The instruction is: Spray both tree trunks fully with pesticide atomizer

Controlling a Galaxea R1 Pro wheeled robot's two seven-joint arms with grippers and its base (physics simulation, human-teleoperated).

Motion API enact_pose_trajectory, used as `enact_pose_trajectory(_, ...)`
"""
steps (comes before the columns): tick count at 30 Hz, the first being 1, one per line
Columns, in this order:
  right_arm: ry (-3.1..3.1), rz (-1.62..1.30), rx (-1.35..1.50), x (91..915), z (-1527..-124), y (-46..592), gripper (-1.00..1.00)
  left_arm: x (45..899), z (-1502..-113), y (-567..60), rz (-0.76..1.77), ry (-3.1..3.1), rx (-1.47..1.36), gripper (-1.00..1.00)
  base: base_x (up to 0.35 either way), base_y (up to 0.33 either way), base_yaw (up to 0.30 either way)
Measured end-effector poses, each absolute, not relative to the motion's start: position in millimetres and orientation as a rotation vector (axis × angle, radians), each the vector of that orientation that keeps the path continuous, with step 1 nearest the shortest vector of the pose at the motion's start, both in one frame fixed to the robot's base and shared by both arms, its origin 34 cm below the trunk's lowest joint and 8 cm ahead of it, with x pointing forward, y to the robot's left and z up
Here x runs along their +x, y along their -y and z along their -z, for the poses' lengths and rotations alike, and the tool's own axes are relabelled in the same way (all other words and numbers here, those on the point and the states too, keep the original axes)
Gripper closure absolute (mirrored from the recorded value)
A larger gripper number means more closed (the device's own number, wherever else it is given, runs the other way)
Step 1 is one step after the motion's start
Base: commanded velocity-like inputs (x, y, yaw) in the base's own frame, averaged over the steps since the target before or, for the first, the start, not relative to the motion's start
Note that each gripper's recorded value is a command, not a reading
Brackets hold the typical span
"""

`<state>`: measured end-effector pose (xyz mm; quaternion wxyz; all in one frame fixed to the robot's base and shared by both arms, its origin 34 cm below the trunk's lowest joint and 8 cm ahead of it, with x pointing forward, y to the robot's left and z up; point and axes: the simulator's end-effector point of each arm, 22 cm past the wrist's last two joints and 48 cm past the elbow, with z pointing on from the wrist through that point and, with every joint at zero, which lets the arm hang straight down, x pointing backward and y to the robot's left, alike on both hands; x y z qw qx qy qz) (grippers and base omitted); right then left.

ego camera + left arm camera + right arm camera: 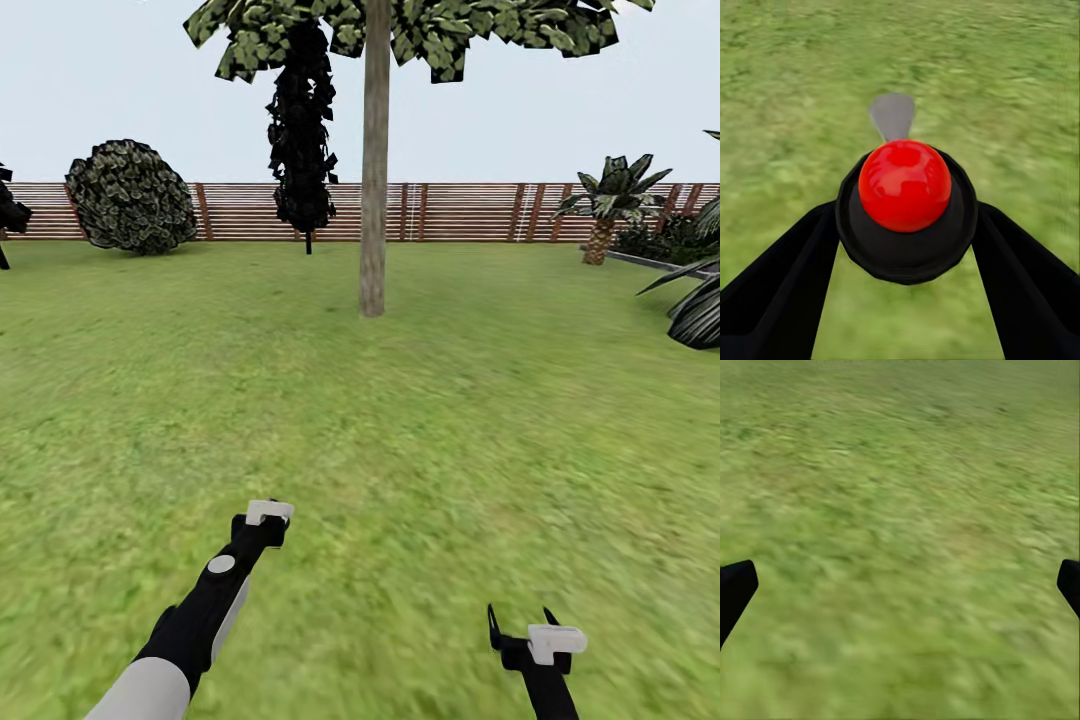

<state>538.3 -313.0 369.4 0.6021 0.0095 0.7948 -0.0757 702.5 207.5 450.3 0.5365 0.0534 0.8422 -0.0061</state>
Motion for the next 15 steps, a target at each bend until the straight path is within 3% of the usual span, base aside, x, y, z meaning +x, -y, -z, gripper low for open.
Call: enact_pose_trajectory(15,-1.841,0.175,0.022,538.4,-369.5,313.0,-1.0,702.6,-450.4,-207.5,0.015,-2.005,0.127,1.0,0.335,0.0,0.0)
